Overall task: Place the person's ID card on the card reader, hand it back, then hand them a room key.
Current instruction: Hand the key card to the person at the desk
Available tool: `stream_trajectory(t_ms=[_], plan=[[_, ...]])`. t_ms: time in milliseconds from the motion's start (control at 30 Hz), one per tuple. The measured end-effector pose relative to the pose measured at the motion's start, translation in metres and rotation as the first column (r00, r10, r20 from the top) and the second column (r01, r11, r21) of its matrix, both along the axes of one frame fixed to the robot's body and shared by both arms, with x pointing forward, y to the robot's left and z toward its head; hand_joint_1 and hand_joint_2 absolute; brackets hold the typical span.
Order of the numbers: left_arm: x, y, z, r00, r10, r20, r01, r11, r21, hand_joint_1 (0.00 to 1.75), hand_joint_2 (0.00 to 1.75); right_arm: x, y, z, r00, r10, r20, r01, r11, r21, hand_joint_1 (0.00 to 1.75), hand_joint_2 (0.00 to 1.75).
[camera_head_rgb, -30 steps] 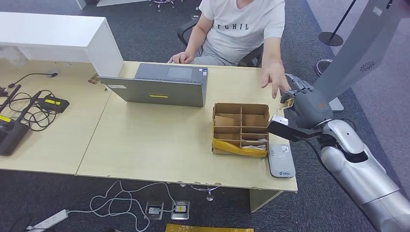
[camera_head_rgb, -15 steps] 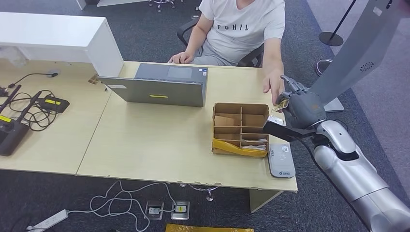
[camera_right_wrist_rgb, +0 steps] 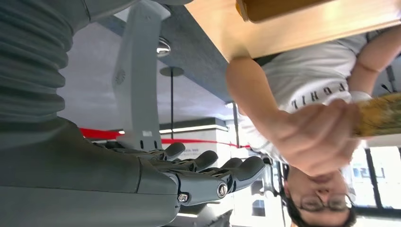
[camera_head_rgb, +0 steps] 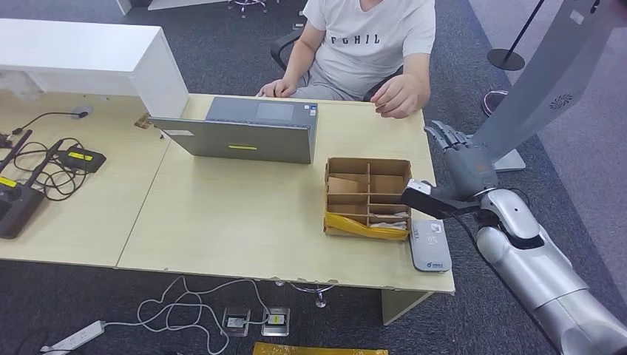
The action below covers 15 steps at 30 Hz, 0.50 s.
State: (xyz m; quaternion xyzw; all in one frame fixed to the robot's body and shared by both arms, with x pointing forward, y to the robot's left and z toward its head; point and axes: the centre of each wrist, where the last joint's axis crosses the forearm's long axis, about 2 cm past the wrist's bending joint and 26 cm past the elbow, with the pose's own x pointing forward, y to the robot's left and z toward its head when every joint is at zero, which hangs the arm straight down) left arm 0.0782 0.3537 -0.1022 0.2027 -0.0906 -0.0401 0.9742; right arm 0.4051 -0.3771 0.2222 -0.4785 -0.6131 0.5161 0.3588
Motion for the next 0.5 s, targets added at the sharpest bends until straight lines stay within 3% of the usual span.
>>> stream_trajectory(t_ms=[233,500], plan=[[-0.002,0.001,0.000,0.999,0.037,-0.005,-0.037,0.999,-0.001,0.00,0.00,-0.017,-0.002,0.004,0.974,-0.110,-0.196,0.137,0.981,0.135,0.00,1.75],[-0.004,0.001,-0.001,0.998,0.064,-0.022,-0.064,0.998,0.005,0.00,0.00,-0.052,-0.016,0.021,0.941,-0.140,-0.309,0.224,0.940,0.256,0.00,1.75]])
